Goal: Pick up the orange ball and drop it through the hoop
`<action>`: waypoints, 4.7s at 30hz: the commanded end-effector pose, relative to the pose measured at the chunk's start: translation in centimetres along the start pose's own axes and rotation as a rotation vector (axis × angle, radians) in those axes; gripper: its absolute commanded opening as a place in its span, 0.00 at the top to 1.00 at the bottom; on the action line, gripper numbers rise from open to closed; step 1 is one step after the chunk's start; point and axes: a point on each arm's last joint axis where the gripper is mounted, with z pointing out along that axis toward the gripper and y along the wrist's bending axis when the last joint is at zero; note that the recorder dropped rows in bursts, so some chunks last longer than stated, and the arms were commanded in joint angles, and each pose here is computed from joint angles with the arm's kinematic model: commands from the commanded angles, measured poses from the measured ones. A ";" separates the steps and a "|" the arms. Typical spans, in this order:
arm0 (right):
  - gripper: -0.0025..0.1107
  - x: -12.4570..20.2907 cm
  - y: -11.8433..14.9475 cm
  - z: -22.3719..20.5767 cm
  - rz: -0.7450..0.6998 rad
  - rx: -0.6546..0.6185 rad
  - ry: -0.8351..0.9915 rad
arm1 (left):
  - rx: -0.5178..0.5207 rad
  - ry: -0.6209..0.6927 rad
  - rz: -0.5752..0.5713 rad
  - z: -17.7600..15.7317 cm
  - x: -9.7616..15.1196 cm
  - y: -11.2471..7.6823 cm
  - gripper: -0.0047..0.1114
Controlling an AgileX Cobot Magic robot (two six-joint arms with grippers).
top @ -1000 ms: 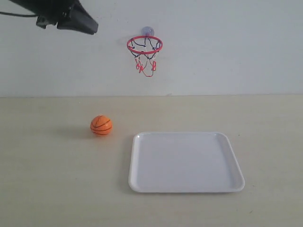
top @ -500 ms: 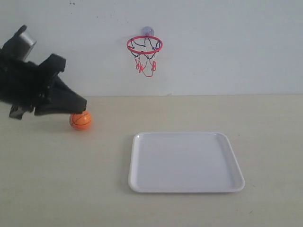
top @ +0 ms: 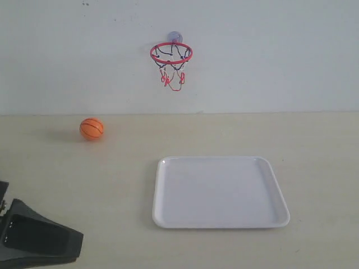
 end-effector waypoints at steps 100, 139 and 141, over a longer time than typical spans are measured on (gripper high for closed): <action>0.98 -0.1 0.0 0.0 -0.001 0.000 -0.016 | -0.889 -0.935 0.615 -6.4 9.8 7.9 0.92; 0.98 -0.1 0.0 0.0 -0.001 0.000 -0.016 | -0.889 -0.935 0.615 -6.4 9.8 7.9 0.92; 0.98 -0.1 0.0 0.0 -0.001 0.000 -0.016 | -0.889 -0.935 0.615 -6.4 9.8 7.9 0.92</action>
